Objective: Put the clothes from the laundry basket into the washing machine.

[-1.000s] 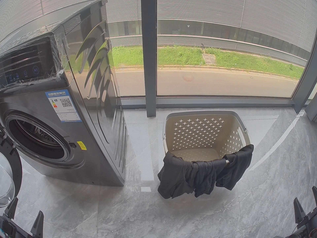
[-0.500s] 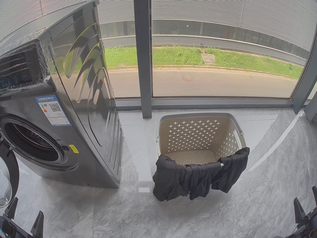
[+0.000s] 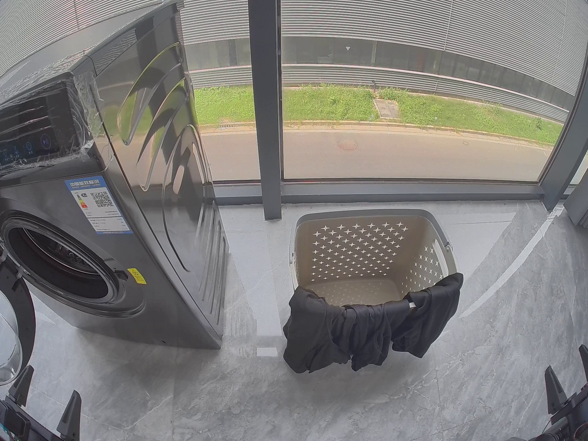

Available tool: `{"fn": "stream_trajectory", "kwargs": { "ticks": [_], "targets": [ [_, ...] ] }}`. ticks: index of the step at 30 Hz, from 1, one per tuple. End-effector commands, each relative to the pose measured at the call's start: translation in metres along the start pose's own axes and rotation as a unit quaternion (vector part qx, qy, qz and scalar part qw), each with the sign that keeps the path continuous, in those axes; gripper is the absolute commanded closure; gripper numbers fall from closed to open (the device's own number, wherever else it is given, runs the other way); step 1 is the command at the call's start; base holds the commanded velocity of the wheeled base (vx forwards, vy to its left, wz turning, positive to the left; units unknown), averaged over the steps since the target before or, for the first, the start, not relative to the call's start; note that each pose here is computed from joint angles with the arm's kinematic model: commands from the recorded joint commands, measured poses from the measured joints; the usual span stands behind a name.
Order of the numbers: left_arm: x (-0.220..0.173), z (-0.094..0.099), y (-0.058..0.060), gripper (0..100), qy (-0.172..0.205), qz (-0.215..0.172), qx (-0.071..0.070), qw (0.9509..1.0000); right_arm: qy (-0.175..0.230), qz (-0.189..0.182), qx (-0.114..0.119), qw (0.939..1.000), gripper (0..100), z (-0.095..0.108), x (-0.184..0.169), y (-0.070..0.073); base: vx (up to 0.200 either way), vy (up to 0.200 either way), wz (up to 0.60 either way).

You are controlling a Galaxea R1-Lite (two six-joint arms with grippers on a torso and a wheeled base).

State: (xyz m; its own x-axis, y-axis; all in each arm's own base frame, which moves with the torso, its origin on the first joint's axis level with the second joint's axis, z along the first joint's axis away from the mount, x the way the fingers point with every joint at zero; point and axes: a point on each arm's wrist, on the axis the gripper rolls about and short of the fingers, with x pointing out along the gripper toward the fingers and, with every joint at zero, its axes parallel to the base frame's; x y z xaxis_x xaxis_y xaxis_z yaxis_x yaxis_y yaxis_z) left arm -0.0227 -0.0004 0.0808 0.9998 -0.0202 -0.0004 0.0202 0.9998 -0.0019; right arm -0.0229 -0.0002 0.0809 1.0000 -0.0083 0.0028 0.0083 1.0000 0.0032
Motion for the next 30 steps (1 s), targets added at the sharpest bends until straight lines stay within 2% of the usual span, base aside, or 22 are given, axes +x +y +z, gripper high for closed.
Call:
{"fn": "stream_trajectory", "kwargs": {
  "ticks": [1, 26, 30],
  "targets": [
    [-0.0001, -0.0053, 0.0, 0, 0.0, 0.0, 0.001, 1.0, 0.004, 0.0, 0.0, 1.0, 0, -0.0051, 0.0006, 0.0, 0.0, 0.0, 0.0],
    [-0.0001, -0.0053, 0.0, 0, 0.0, 0.0, 0.001, 1.0, 0.005, 0.0, -0.001, 1.0, 0, -0.0052, 0.0006, 0.0, 0.0, -0.2, 0.0],
    [-0.0001, -0.0053, 0.0, 0, 0.0, 0.0, 0.001, 1.0, 0.004, 0.0, 0.0, 1.0, 0, -0.0051, 0.0006, 0.0, 0.0, 0.0, 0.0]
  ]
}}
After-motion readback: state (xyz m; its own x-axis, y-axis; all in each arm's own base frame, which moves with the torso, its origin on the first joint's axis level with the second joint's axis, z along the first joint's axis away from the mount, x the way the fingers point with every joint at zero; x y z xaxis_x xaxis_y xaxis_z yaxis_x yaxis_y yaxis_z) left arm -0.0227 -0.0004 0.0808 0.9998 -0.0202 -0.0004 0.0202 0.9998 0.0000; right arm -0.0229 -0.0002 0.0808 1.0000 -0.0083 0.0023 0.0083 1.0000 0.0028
